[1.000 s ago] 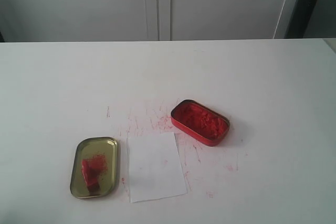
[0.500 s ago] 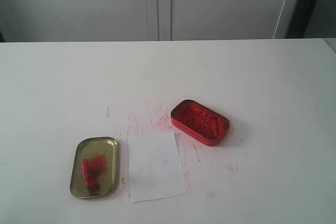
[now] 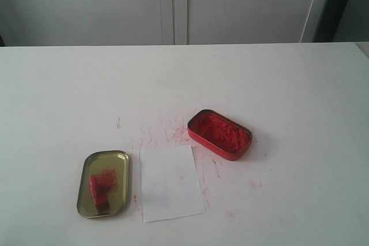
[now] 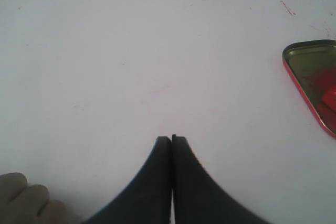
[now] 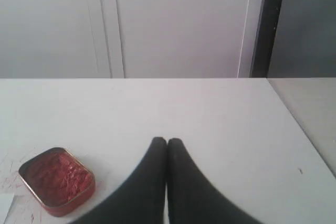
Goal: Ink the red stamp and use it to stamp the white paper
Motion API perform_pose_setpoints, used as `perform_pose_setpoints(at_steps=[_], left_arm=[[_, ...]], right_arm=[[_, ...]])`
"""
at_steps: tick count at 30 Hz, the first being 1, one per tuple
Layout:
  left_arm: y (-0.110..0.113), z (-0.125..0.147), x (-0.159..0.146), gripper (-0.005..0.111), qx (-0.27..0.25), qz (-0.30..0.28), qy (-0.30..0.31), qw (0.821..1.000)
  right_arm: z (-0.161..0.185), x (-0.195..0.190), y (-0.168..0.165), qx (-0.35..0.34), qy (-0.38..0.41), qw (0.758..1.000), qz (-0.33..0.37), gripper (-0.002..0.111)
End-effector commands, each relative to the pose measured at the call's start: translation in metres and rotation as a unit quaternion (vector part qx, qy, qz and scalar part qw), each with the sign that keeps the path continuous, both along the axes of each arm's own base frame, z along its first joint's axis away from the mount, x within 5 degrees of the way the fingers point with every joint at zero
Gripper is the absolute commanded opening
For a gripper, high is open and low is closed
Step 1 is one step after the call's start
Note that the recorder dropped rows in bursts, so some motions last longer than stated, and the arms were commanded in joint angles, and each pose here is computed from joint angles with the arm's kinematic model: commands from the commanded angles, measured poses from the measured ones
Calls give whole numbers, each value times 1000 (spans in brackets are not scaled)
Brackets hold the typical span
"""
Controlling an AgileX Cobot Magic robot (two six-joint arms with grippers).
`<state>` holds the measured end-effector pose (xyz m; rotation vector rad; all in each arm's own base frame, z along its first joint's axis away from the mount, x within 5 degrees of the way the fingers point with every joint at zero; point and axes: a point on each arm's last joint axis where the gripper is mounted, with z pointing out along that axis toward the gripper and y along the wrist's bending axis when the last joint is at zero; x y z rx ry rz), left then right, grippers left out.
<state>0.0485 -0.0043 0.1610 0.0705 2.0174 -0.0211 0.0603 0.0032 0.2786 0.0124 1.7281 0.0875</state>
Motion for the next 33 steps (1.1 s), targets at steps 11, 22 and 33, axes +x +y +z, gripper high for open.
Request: perform_pose_setpoints(at_steps=[11, 22, 33], left_arm=[[0, -3, -1, 0, 2, -1, 6, 1000], [0, -3, -1, 0, 2, -1, 6, 1000], [0, -3, -1, 0, 2, -1, 6, 1000]], right_arm=[[19, 29, 2, -5, 175, 985, 1, 0], [15, 55, 6, -1, 321, 947, 13, 0], [6, 75, 7, -3, 377, 926, 13, 0]])
